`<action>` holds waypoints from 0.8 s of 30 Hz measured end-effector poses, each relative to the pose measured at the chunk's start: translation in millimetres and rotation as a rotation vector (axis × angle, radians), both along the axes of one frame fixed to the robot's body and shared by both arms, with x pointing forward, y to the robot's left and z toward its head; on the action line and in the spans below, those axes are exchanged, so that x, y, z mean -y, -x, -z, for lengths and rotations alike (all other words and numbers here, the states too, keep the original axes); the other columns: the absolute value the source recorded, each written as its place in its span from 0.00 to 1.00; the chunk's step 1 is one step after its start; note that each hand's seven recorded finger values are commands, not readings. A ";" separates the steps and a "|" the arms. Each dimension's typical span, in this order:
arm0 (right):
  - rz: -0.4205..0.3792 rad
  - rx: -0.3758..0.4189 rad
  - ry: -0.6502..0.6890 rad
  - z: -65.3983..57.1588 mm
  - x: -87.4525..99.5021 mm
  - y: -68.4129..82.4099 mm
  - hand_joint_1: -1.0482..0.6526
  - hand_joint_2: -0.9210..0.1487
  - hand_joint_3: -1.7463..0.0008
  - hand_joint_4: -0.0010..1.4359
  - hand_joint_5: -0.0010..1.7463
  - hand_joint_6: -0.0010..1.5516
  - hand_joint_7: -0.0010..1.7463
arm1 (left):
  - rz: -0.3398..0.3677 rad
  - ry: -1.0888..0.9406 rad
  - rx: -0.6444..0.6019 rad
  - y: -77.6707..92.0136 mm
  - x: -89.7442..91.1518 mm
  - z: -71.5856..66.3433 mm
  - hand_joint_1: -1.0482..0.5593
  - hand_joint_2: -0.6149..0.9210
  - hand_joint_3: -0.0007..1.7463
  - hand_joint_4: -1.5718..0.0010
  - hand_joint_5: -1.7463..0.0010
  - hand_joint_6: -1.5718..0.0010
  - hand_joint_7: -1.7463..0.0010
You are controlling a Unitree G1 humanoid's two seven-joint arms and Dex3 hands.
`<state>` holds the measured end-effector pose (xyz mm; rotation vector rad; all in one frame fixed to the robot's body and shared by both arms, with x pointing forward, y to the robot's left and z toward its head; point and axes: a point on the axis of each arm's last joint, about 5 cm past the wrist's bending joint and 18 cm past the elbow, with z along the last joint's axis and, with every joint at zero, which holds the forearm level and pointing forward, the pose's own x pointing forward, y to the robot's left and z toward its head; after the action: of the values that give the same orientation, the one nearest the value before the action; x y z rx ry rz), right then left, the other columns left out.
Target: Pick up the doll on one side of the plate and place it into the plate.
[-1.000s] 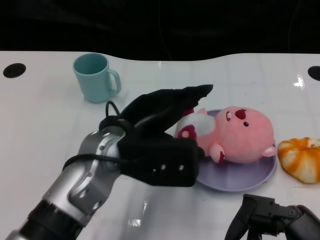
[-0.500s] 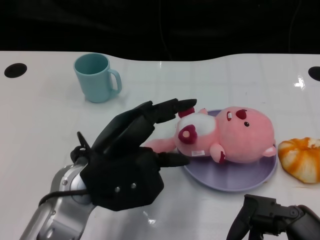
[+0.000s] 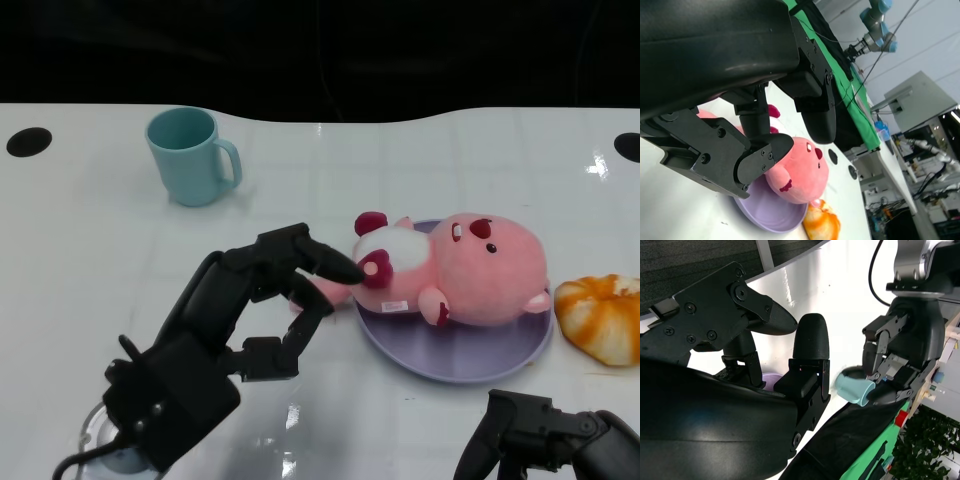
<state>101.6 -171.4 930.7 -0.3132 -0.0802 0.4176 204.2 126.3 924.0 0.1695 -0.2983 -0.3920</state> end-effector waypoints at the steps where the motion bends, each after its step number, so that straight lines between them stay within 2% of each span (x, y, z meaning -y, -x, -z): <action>1: -0.001 0.001 0.000 -0.1 0.0 -0.1 0.54 0.33 0.41 0.46 0.94 0.40 0.74 | 0.003 0.008 -0.014 1.6 -1.7 0.1 0.58 0.77 0.62 0.57 0.19 0.59 0.29; 6: -0.005 -0.003 -0.005 0.1 0.1 0.1 0.53 0.34 0.40 0.46 0.94 0.40 0.74 | 0.033 0.050 -0.134 14.1 -14.5 -1.7 0.56 0.74 0.66 0.54 0.05 0.58 0.19; 10: -0.006 -0.002 -0.004 0.0 0.2 -0.1 0.53 0.34 0.40 0.46 0.94 0.40 0.74 | 0.036 0.062 -0.196 25.2 -19.4 -6.8 0.53 0.73 0.69 0.56 0.01 0.58 0.16; 16: -0.007 -0.002 -0.002 -0.2 0.6 -0.2 0.53 0.33 0.41 0.46 0.93 0.40 0.74 | 0.035 0.154 -0.359 42.3 -26.5 -11.3 0.48 0.74 0.68 0.56 0.00 0.61 0.10; 20: -0.007 -0.003 -0.006 -0.2 0.9 -0.3 0.52 0.33 0.41 0.46 0.93 0.40 0.74 | 0.090 0.221 -0.471 45.9 -33.5 -9.6 0.48 0.74 0.66 0.54 0.00 0.61 0.10; 24: -0.006 -0.004 -0.006 -0.6 1.4 -0.1 0.53 0.33 0.41 0.46 0.94 0.40 0.74 | 0.124 0.240 -0.510 45.9 -38.1 -7.7 0.48 0.73 0.65 0.54 0.00 0.59 0.12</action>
<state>101.7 -172.9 931.3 -0.3067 -0.0786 0.4239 158.4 164.4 931.7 -0.1863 0.1489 -0.5030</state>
